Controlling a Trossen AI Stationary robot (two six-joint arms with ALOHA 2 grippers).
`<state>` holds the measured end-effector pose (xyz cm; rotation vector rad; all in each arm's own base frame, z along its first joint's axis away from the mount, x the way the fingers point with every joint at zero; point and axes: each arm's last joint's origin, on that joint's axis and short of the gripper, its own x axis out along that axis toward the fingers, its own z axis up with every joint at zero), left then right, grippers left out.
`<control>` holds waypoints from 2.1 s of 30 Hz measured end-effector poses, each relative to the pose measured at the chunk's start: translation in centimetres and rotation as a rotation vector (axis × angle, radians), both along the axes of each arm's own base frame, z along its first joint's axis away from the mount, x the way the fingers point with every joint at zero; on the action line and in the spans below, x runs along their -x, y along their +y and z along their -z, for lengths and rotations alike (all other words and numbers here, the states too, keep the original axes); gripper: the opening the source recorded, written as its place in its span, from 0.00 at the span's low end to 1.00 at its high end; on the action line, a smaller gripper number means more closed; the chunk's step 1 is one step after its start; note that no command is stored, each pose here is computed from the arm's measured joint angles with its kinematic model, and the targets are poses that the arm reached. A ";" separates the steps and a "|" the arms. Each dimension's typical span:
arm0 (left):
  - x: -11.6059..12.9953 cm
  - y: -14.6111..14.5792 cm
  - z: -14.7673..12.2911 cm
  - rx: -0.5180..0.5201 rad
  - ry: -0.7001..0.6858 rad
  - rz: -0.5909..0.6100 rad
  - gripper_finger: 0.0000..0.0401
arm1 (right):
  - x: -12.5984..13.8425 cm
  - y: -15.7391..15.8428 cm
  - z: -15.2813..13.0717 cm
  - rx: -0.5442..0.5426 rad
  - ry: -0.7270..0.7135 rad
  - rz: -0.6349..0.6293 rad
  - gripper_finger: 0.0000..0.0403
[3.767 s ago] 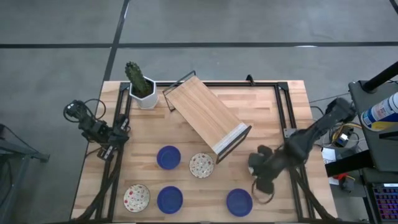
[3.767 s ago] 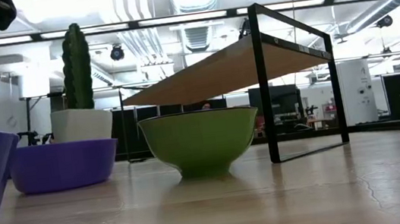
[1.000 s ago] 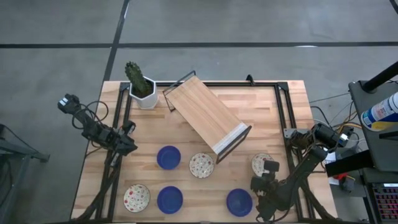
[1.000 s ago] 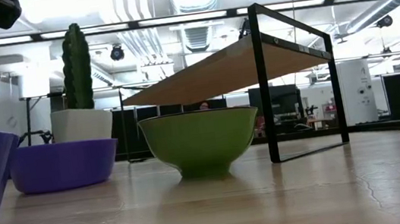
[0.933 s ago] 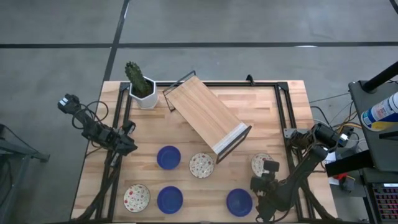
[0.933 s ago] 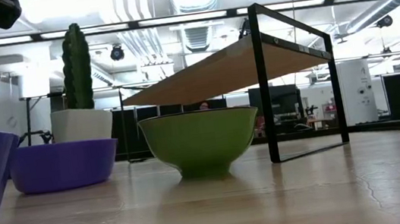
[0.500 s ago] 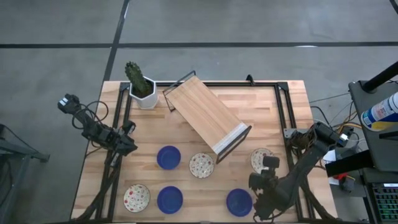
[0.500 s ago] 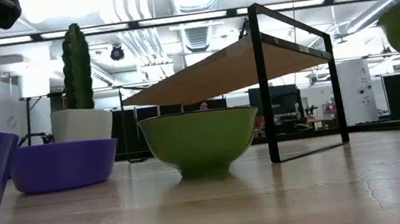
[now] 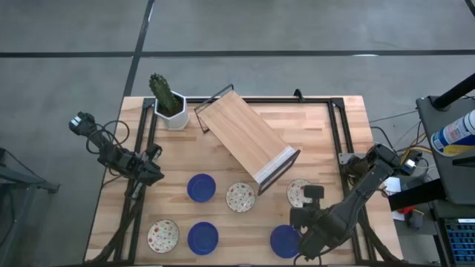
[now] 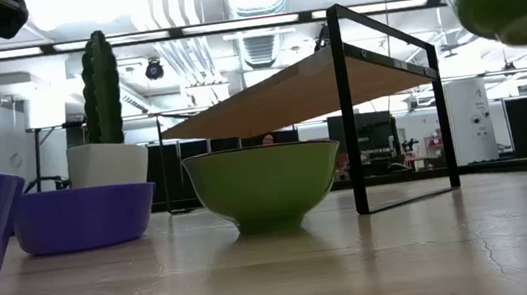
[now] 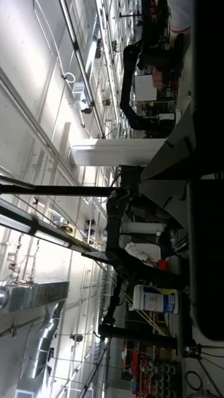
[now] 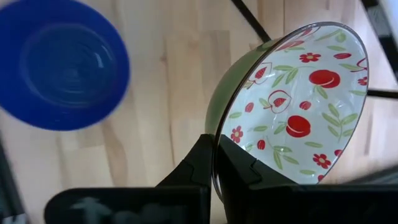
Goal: Pick & Place Mini bowls
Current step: Put the top right white patterned bowl on the shelf
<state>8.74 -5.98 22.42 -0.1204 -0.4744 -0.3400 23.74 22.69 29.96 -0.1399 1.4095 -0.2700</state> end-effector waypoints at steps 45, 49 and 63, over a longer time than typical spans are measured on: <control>-0.1 -0.1 0.3 -0.004 0.037 0.011 0.00 | -9.3 -11.4 -10.1 0.394 -0.323 -0.377 0.02; -0.1 -0.1 0.4 -0.006 0.040 0.011 0.00 | -9.9 -13.4 -10.1 0.405 -0.289 -0.367 0.02; -0.3 -0.2 0.6 -0.019 0.070 0.015 0.00 | -10.4 -18.3 -8.6 0.233 -0.160 -0.248 0.02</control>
